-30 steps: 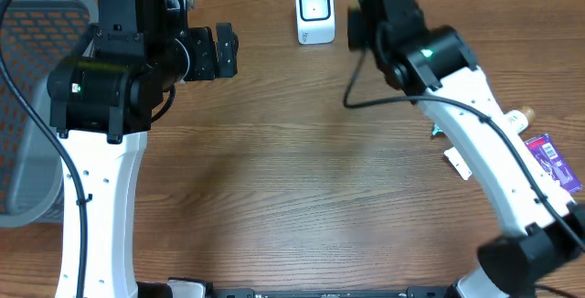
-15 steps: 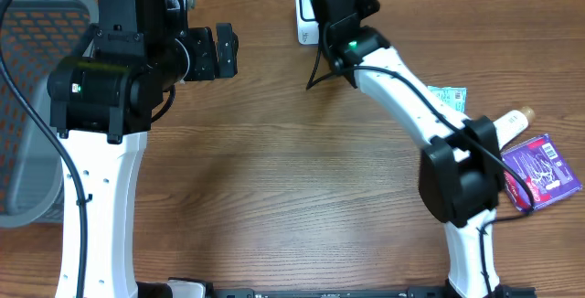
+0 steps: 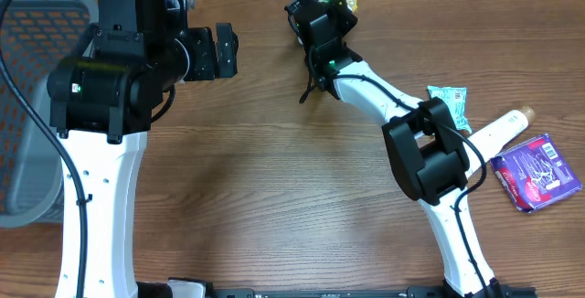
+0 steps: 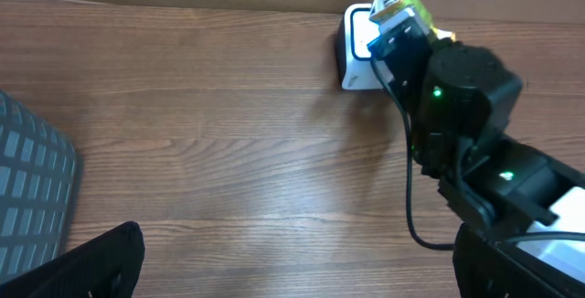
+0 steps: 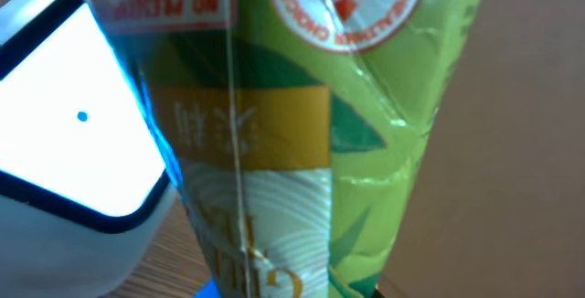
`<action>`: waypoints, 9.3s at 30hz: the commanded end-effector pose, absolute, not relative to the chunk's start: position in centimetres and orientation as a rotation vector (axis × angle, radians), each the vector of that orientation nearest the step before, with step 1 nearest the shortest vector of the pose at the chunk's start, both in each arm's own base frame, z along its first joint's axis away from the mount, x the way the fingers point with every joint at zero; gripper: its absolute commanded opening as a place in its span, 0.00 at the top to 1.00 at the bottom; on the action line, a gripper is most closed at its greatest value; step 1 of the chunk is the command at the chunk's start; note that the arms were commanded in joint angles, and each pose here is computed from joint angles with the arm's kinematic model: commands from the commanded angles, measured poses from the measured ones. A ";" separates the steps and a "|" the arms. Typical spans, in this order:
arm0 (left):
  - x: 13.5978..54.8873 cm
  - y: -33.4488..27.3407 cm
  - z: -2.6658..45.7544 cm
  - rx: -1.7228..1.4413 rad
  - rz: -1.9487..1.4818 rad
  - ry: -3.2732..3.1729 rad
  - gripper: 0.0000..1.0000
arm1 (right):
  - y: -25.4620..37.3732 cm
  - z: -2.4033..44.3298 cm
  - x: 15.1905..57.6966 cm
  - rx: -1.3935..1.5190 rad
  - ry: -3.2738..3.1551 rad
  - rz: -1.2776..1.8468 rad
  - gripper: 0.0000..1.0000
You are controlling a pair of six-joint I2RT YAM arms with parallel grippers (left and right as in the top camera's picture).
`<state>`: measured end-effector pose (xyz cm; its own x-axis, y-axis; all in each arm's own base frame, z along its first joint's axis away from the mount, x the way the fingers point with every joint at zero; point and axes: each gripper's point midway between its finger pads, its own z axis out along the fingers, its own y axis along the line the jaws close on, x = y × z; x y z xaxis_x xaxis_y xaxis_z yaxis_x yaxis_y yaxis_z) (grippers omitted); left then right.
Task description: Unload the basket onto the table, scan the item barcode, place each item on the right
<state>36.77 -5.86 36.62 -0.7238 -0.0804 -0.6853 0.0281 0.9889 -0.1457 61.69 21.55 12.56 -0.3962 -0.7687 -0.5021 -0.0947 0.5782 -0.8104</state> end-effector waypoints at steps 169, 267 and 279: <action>37.0 -5.7 36.6 -0.033 -0.178 2.370 0.00 | 2.5 17.0 24.5 0.053 1.598 0.220 0.00; 24.5 -1.7 15.8 0.265 0.090 1.617 0.00 | 2.5 17.0 24.5 0.053 1.598 0.219 0.00; 24.5 -1.7 15.8 0.265 0.090 1.617 0.00 | 2.5 17.0 24.5 0.053 1.598 0.220 0.00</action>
<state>24.58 -1.81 15.81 -0.0479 0.2136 -0.9757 0.1202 0.9710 0.2067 24.52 2.45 17.11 -0.0475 0.1731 -0.9838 -0.1007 0.9790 0.1772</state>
